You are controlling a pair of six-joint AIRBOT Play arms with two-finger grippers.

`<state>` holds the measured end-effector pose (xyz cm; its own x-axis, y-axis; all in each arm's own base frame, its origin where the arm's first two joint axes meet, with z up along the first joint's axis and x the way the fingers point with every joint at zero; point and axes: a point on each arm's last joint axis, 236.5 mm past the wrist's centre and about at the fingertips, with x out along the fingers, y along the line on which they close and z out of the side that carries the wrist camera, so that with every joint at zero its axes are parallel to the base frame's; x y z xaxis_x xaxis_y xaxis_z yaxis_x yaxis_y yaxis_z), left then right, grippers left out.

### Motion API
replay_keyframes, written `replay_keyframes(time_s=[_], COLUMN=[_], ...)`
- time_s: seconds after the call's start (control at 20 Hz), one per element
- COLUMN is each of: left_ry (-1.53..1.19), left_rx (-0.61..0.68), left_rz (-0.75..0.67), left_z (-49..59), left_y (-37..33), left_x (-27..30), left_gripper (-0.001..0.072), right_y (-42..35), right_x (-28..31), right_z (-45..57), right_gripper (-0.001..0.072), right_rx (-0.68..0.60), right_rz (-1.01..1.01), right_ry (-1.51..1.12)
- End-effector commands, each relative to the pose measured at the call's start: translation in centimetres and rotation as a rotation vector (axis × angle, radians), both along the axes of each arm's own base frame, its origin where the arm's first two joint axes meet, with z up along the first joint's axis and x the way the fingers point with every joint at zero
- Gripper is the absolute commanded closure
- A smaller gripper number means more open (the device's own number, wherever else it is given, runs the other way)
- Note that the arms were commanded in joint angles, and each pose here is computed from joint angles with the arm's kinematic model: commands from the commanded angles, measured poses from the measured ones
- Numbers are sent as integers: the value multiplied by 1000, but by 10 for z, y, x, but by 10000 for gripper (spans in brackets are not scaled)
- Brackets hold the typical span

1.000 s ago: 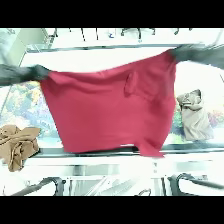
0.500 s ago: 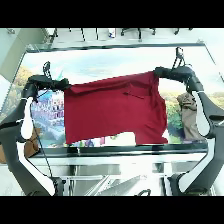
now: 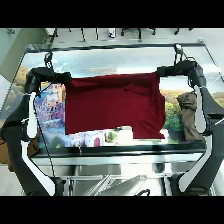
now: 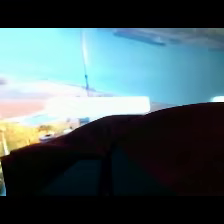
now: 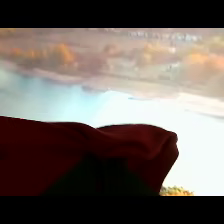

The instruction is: Fold the shirts.

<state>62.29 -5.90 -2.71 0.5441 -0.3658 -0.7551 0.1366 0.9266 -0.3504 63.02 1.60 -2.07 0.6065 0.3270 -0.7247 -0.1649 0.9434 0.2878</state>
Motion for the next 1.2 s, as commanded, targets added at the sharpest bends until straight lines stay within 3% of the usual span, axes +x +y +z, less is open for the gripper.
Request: replay_keyframes(time_s=[0.0,0.25,0.9,0.95,1.0,1.05,1.1,1.15], left_ry=[57,125,118,112,110,111,119,122], left_rx=[120,140,128,115,106,106,108,107], left_rz=[-47,-47,-42,-41,-47,-49,-55,-61], left_z=[-24,-52,-55,-53,-52,-52,-50,-44], left_y=[1,7,3,0,-6,-7,-7,-8], left_x=[-18,-34,-32,-31,-31,-31,-34,-37], left_gripper=[685,685,684,650,383,140,13,13], right_y=[-16,-19,-7,-5,-1,3,4,3], right_x=[-29,-46,-46,-45,-44,-44,-42,-44], right_z=[-38,-70,-80,-79,-76,-73,-66,-57], right_gripper=[696,696,693,682,681,617,378,251], right_rx=[-141,-220,-202,-190,-167,-147,-125,-111], right_rz=[20,25,28,26,23,18,-5,-24], right_ry=[146,227,242,240,235,231,230,235])
